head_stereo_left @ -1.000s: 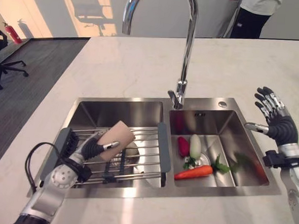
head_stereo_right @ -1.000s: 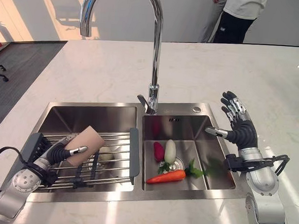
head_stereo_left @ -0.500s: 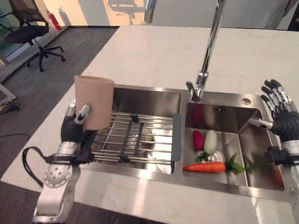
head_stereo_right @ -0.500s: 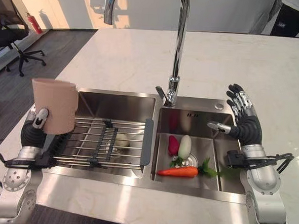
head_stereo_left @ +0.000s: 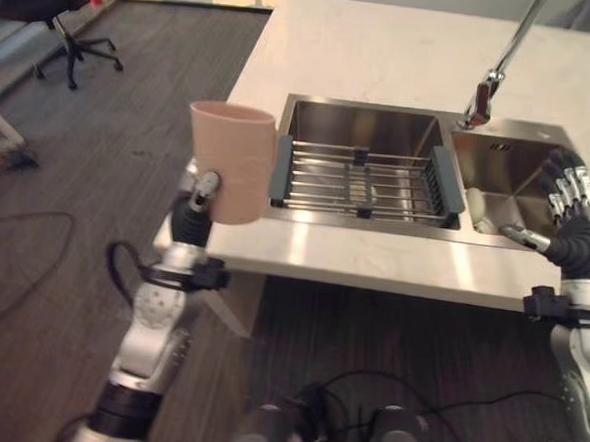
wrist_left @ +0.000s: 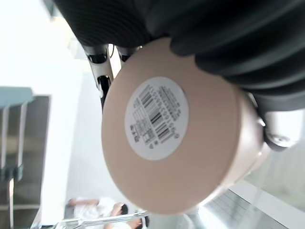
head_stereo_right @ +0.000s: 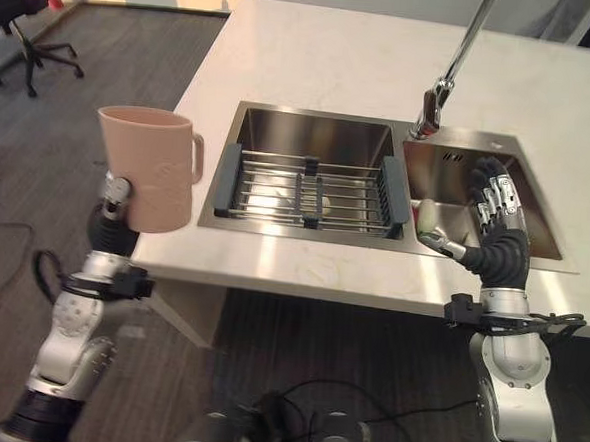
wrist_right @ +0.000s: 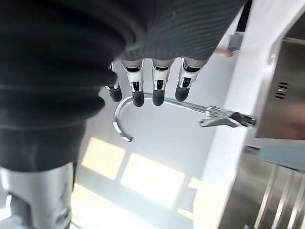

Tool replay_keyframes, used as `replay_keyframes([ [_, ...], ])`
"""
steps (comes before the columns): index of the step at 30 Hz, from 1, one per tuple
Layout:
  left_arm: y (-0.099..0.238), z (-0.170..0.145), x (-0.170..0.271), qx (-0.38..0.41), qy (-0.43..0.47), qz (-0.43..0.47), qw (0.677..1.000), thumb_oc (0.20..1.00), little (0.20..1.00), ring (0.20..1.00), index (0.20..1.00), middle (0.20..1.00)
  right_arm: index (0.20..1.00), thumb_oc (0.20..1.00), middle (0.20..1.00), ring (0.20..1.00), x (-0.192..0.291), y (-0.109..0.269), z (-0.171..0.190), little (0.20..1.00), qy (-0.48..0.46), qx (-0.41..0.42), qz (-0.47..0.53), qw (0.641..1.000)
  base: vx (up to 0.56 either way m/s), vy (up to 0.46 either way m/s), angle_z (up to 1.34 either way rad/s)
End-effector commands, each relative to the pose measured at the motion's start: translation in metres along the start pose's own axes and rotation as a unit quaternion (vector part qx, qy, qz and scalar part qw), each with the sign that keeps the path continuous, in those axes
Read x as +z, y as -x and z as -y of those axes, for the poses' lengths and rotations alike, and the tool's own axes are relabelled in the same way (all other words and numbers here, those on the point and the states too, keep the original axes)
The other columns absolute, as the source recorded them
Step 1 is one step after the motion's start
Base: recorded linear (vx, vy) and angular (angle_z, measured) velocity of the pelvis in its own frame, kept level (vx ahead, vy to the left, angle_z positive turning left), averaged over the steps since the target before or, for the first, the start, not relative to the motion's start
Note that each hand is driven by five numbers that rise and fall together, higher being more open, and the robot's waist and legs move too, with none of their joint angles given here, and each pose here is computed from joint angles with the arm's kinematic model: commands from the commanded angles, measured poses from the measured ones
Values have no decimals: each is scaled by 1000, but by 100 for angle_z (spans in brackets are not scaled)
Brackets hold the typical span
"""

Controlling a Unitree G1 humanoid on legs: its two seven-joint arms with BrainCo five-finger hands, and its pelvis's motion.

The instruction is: Place the dishes in the dishwasher.

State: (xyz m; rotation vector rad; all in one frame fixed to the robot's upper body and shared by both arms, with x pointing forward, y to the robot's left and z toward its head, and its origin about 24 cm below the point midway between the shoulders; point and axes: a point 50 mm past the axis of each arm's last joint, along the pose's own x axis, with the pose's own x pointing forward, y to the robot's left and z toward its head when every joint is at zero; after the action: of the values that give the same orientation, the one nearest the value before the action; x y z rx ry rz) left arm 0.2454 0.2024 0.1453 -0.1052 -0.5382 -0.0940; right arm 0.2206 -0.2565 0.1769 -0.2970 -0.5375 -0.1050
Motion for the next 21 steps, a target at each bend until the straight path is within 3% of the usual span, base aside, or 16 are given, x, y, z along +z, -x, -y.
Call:
replay_keyframes([
  [1, -6, 9, 27, -52, 32, 76, 995, 200, 200, 200, 200, 200, 1000, 1000, 1000, 1000, 19, 1, 4, 1000, -38, -5, 66, 997, -137, -255, 98],
  [11, 5, 3, 35, -18, 51, 79, 995, 200, 200, 200, 200, 200, 1000, 1000, 1000, 1000, 32, -8, -7, 1000, -52, 54, 95, 993, -272, -318, 97],
  [17, 3, -1, 42, -9, 72, 112, 991, 200, 200, 200, 200, 200, 1000, 1000, 1000, 1000, 37, -25, -6, 1000, -40, 54, 108, 992, -299, 50, 179],
  [21, -3, 3, 41, 0, 83, 116, 990, 200, 200, 200, 200, 200, 1000, 1000, 1000, 1000, 34, -28, -15, 1000, -40, 52, 102, 993, -149, 362, 139],
])
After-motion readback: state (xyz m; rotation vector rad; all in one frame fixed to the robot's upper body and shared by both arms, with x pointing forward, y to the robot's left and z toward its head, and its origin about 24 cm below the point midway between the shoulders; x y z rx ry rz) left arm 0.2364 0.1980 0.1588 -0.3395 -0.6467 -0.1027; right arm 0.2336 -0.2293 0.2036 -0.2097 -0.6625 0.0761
